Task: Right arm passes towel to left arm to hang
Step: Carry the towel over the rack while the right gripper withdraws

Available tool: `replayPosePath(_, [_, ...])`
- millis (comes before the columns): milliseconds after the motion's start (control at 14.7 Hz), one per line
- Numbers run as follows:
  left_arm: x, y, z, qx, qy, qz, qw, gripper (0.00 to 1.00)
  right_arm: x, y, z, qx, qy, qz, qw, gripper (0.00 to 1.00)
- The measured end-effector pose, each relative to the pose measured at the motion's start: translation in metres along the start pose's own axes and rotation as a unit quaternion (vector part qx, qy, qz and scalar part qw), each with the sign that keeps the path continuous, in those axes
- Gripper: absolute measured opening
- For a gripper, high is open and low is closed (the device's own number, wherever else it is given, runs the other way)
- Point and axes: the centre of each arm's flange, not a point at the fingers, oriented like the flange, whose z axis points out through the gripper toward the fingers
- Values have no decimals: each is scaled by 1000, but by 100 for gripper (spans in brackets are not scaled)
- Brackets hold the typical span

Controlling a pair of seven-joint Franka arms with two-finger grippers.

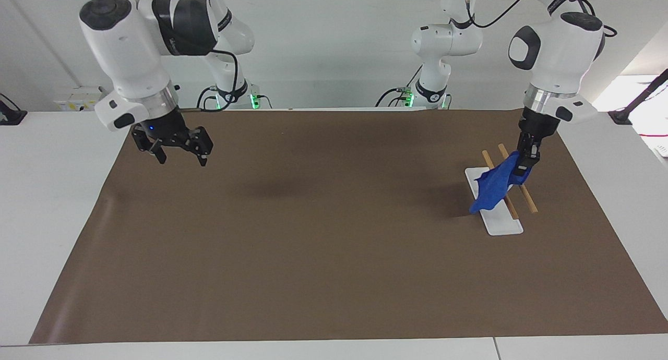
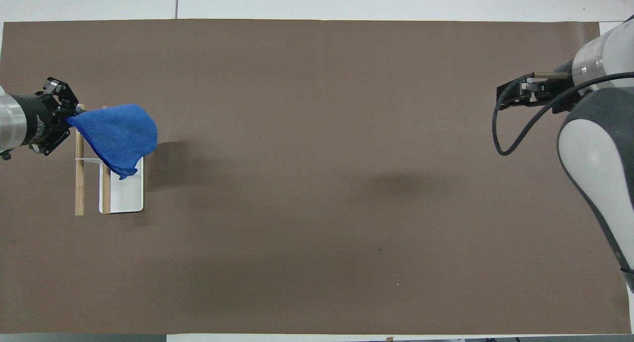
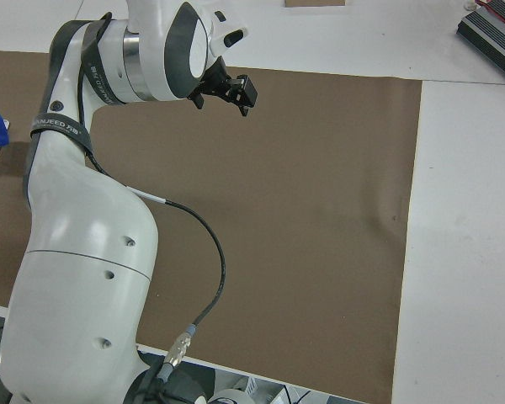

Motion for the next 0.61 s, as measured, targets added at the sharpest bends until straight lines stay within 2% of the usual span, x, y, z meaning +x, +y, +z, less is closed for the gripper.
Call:
replayPosePath(204, [32,-22,1,7,9,0,1000,3,-15,25,-29,-15,-21,-5,1000,100])
replayPosePath(612, [88,-87,8,2,44,-11,999,3,-19,53,-27,-25,-50,-4,998,100])
